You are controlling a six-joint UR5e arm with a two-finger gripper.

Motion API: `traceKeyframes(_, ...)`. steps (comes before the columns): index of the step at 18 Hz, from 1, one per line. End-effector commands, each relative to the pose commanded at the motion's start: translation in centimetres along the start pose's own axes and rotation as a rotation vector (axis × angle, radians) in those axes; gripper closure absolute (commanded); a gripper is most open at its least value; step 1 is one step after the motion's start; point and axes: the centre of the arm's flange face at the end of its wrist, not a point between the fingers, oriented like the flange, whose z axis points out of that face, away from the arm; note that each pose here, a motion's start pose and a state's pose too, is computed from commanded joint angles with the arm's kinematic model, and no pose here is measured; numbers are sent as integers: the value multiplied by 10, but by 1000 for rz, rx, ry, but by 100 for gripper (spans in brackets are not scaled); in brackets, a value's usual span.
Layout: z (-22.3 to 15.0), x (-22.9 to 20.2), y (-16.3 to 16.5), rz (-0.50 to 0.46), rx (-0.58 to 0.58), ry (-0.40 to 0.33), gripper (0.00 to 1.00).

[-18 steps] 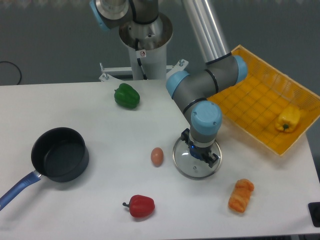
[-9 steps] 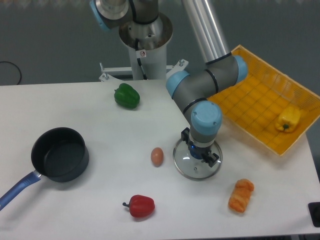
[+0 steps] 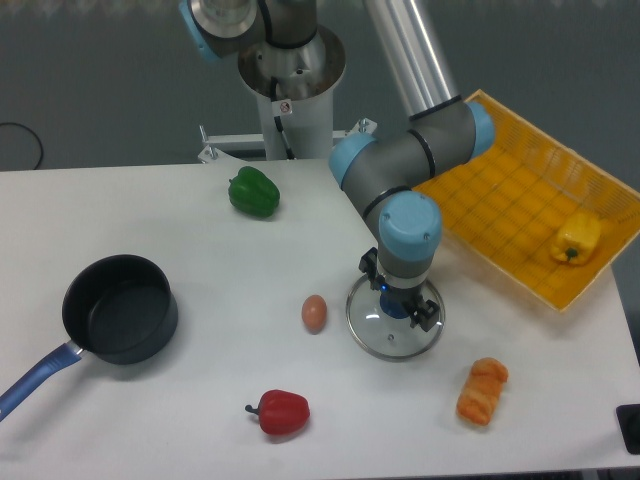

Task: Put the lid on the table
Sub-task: 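Raise the open gripper up away from the lid knob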

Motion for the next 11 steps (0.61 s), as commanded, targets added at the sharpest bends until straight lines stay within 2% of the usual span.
traceKeyframes(8, -68, 11, -2, 10, 16, -107, 0)
traceKeyframes(11, -77, 16, 0, 11, 13, -95, 0)
